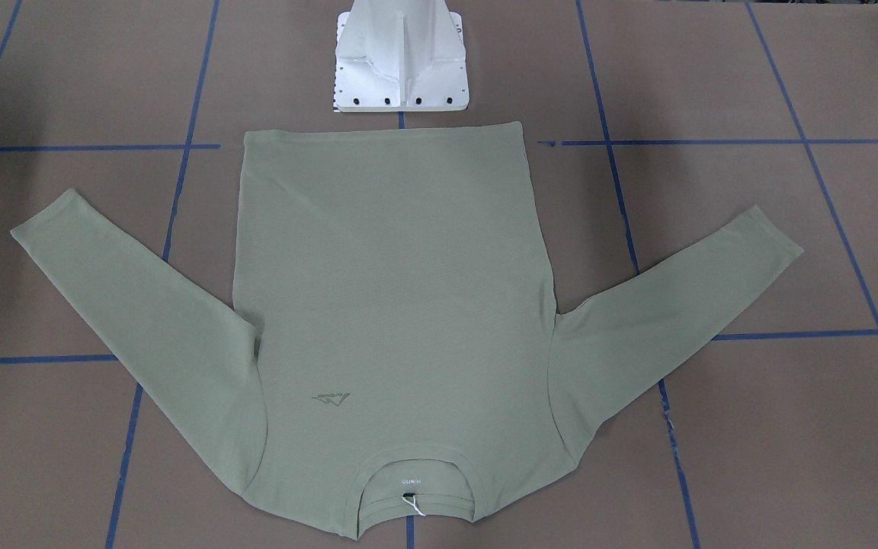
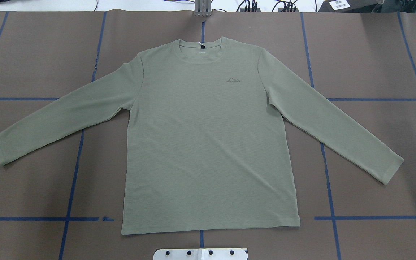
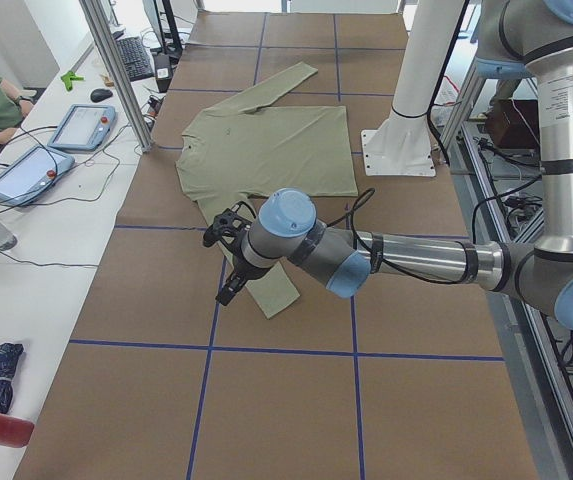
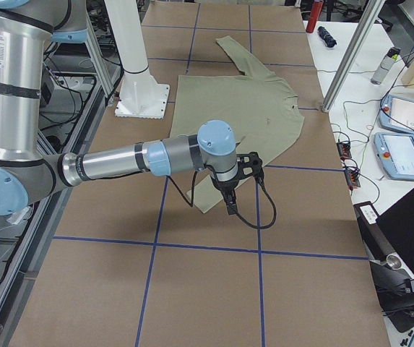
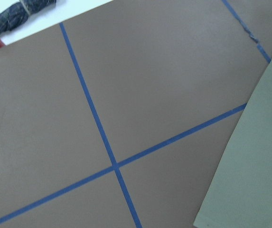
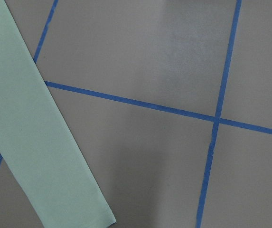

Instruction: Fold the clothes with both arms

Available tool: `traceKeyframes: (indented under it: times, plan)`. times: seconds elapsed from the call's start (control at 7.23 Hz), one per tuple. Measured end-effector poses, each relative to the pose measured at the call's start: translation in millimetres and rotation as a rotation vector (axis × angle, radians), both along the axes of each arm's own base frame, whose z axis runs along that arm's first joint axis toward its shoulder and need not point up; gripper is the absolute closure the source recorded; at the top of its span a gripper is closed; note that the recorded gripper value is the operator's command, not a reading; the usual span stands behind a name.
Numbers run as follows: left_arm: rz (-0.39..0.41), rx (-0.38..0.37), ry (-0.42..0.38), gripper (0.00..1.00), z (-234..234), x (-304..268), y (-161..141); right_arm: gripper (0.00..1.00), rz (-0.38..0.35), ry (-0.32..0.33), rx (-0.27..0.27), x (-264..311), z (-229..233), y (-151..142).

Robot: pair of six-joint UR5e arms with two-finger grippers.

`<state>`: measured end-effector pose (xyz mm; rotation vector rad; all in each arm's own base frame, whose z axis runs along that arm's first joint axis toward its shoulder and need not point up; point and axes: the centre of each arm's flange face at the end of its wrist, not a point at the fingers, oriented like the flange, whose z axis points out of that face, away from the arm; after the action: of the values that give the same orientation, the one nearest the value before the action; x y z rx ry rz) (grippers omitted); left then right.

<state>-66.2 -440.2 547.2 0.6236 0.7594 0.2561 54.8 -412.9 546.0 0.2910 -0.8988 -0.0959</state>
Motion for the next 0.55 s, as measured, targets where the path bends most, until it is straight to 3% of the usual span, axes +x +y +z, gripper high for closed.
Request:
traceKeyframes:
  times: [0.55]
  plan:
    - [-0.011,0.005,0.008,0.00,4,0,7,0.20,0.278,-0.156,-0.189,-92,2,50]
